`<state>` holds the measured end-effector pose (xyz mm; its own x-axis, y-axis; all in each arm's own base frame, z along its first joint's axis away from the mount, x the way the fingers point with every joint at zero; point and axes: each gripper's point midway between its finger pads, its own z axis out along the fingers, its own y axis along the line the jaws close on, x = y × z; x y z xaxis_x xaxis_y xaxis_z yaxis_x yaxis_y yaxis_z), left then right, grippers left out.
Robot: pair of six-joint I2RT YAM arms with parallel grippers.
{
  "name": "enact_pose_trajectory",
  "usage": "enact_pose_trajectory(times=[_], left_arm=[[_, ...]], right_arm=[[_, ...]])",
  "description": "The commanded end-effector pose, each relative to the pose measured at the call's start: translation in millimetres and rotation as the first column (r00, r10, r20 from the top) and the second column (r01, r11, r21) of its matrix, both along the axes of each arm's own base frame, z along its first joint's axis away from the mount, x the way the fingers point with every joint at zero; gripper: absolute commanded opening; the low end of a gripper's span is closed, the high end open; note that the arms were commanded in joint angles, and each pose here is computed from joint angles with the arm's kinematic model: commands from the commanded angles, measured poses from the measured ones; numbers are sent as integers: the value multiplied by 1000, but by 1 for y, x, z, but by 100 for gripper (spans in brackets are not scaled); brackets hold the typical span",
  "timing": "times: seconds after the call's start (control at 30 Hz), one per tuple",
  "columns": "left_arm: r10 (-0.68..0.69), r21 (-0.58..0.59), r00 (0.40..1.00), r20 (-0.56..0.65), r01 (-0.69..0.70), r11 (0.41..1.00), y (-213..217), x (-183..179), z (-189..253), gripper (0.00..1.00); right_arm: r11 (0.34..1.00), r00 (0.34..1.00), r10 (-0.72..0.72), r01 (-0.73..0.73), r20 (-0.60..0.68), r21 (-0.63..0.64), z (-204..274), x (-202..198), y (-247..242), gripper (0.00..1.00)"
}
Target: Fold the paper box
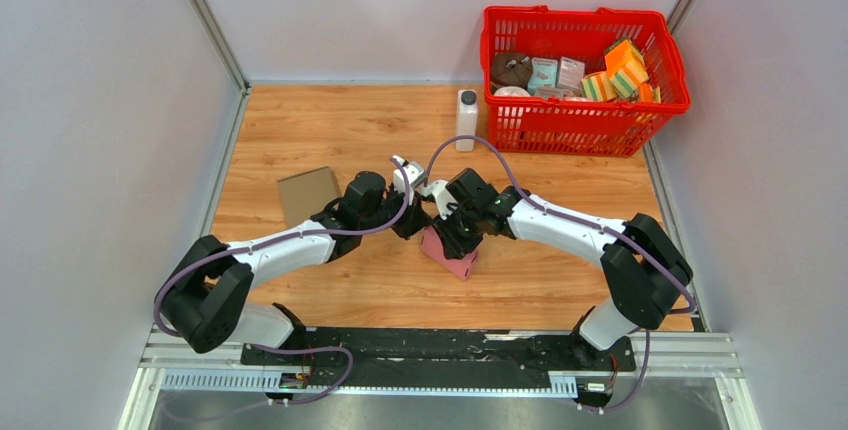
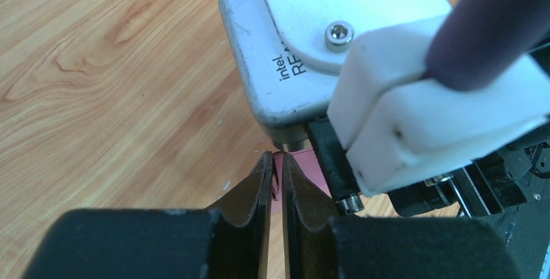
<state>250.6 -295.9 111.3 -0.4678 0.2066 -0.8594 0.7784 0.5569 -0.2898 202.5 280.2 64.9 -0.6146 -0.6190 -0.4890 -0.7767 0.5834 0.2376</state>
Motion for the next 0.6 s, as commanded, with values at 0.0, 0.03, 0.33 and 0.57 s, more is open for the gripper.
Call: enact_pose_trajectory(times=[0.0, 0.03, 0.33, 0.57], left_arm=[[-80, 9, 996, -35, 81, 997, -4, -25, -8, 18], [-82, 11, 996, -37, 83, 997, -4, -25, -9, 18], [-68, 50, 997, -33, 70, 996, -1, -25, -18, 6], [-48, 64, 999, -14, 49, 997, 7, -30, -27, 0]], right_arm=[[995, 996, 14, -23, 90, 98, 23, 14, 23, 16], [995, 996, 16, -24, 90, 98, 23, 14, 23, 16], [995, 995, 13, -22, 95, 102, 24, 14, 24, 16], [996, 990, -9, -3, 141, 87, 21, 24, 24, 16]])
